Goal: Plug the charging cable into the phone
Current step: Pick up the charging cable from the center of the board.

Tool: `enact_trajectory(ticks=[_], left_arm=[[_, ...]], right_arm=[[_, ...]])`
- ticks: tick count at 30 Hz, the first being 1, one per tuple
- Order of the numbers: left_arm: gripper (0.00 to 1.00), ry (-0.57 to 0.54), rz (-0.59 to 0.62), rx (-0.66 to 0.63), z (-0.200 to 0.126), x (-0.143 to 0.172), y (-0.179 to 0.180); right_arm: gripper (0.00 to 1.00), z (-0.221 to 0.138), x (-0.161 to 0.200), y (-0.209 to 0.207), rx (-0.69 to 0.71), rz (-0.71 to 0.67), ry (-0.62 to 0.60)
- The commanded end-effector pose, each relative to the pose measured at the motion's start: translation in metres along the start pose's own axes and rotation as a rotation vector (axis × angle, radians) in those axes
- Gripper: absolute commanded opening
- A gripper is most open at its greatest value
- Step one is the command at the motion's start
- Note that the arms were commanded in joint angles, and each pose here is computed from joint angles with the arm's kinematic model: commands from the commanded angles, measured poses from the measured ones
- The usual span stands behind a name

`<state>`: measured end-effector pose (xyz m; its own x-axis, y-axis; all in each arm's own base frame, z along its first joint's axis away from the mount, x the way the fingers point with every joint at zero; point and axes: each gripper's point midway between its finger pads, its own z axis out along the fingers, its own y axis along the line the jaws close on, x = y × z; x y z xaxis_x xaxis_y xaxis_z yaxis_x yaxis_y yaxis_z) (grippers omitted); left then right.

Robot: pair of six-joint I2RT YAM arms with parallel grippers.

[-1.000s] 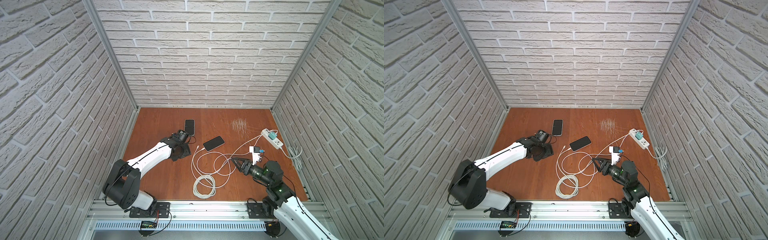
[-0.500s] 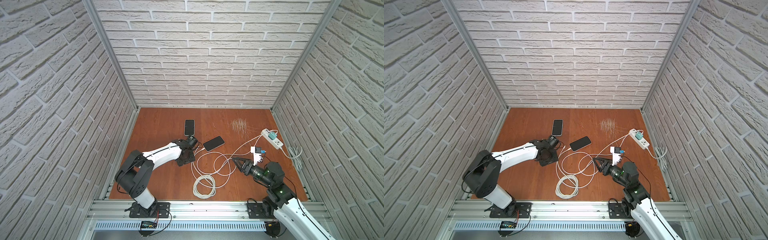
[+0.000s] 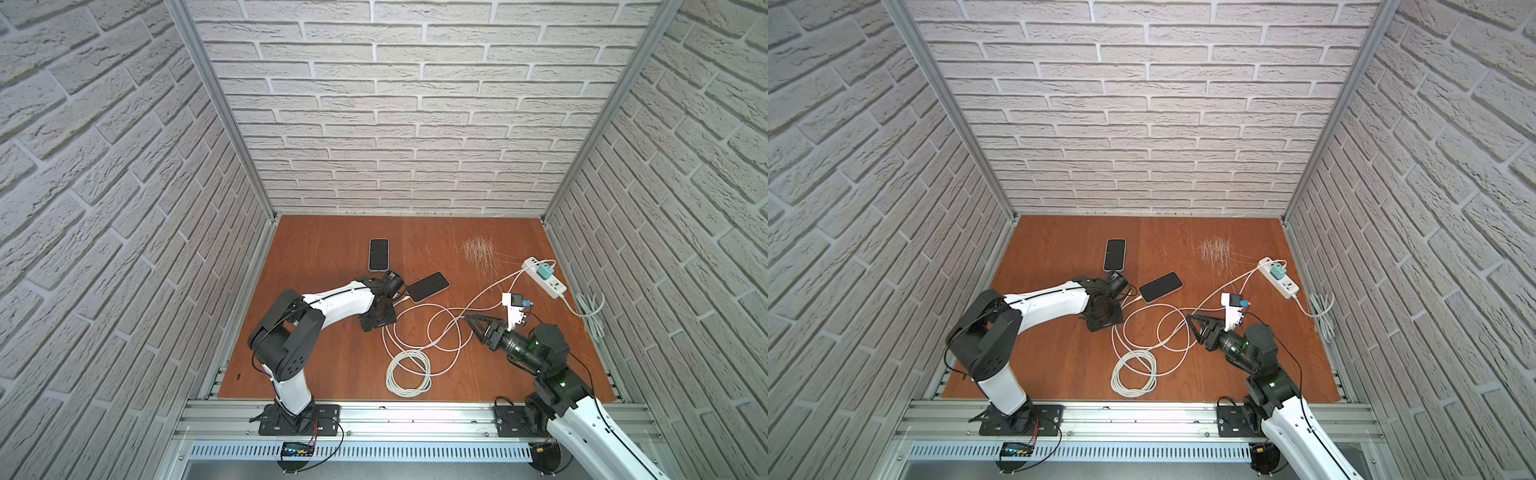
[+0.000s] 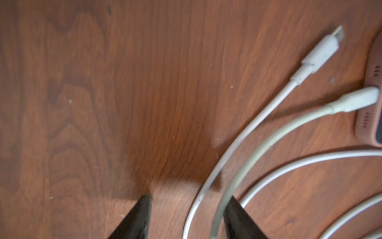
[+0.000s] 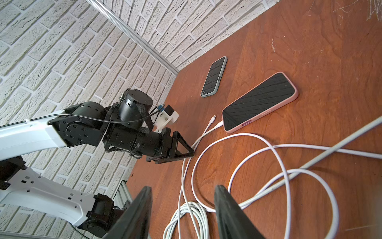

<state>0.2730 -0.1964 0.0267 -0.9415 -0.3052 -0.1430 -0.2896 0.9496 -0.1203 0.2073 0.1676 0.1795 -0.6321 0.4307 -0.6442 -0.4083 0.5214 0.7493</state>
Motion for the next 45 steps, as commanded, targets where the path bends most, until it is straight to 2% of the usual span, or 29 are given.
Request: enact_trajectory(ticks=[1,5,8,12,19,26,32,45], left_arm=[[0.6,-0.009,0.034,0.031,-0.01,-0.001,-0.007],[0.68,-0.071,0.093,0.143,-0.037,-0.01,-0.025],[0.73,-0.119,0.11,0.145,-0.057,-0.022,-0.024],[0.72,-0.092,0.097,0.126,-0.06,-0.04,-0.016],[0.63,-0.023,0.203,0.12,-0.047,-0.068,-0.033],[0.54,0.062,0.281,0.09,-0.018,-0.075,-0.051],[0.52,0.099,0.282,0.008,0.002,-0.073,-0.04],[0.5,0.145,0.309,0.004,0.024,-0.067,-0.046]], right_arm=[[0.54,0.0,0.002,-0.002,-0.004,0.0,-0.008],[0.54,0.0,0.002,-0.002,-0.004,0.0,-0.008],[0.54,0.0,0.002,-0.002,-0.003,0.0,-0.007],[0.54,0.0,0.002,-0.002,-0.003,0.002,-0.007],[0.54,0.0,0.002,-0.002,-0.001,0.003,-0.005],[0.54,0.001,0.002,-0.003,0.002,0.003,-0.003],[0.54,0.001,0.002,-0.003,0.004,0.005,-0.003],[0.54,0.001,0.002,-0.004,0.009,0.007,-0.004]])
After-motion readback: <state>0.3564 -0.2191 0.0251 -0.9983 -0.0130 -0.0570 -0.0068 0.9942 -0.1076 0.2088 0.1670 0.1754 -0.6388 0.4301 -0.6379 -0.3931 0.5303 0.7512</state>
